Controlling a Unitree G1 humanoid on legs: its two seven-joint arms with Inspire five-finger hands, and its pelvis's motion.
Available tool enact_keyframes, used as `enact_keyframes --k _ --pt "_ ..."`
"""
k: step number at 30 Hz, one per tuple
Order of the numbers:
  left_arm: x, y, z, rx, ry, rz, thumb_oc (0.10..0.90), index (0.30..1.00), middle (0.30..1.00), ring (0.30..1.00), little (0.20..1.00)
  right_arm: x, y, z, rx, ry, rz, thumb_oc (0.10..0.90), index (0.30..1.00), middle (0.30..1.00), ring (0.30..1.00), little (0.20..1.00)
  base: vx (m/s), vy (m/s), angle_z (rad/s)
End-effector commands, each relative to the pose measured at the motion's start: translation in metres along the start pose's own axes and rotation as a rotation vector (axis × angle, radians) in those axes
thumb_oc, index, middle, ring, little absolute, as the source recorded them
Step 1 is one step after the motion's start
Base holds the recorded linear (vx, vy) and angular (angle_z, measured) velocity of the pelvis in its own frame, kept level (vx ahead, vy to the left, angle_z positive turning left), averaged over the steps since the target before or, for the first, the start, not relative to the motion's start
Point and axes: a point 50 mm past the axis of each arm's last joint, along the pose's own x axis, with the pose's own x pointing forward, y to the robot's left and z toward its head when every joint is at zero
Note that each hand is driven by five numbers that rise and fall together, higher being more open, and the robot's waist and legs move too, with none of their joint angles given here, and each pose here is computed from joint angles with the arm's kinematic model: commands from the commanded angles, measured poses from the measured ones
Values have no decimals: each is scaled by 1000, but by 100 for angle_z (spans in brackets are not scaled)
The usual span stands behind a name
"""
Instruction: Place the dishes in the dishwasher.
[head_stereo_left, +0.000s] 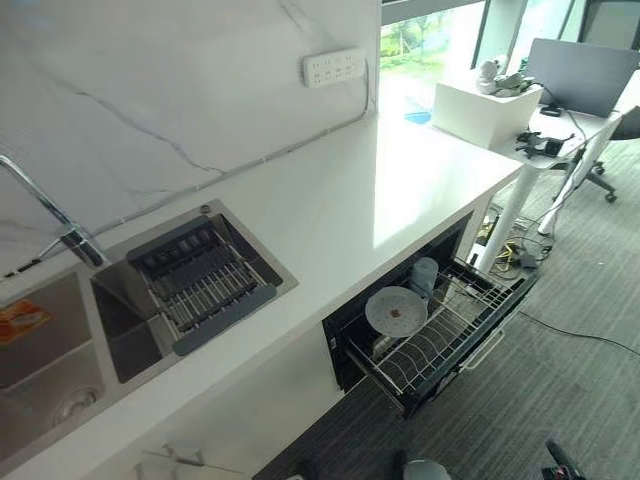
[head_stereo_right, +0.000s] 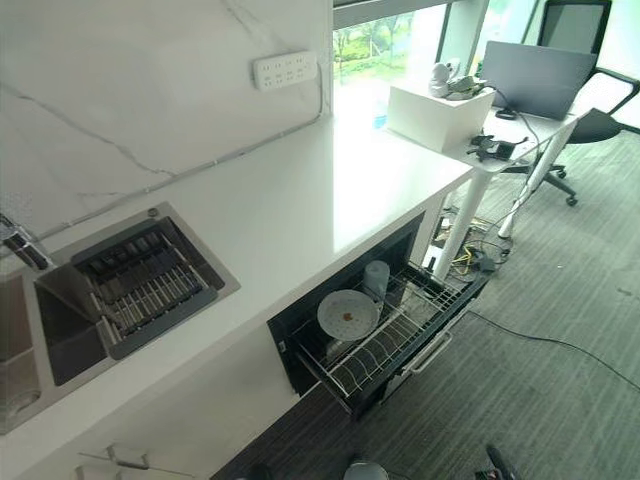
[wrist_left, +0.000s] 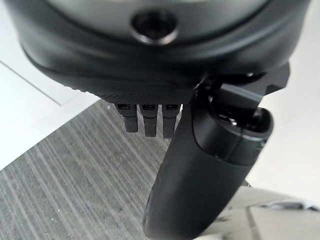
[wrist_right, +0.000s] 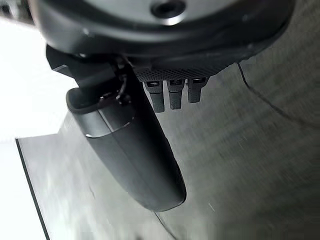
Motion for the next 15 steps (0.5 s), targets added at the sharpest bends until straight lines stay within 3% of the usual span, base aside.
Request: enact_keyframes --k 1,6,12,15 --pt "-7 -1 56 -90 -153 -13 800 900 900 900 900 -3 60 54 -182 -236 202 800 900 900 900 900 -74 68 41" --pt "-14 1 86 -112 -250 34 800 900 900 900 900 -14 117 62 -481 -296 328 800 900 900 900 900 -105 36 30" --pt "-21 9 109 -101 -285 55 800 900 900 900 900 -45 186 93 -632 -477 452 800 900 900 900 900 -32 46 24" --pt "-21 12 108 -108 -279 66 800 900 900 900 900 -56 201 108 -633 -537 503 800 900 900 900 900 59 76 16"
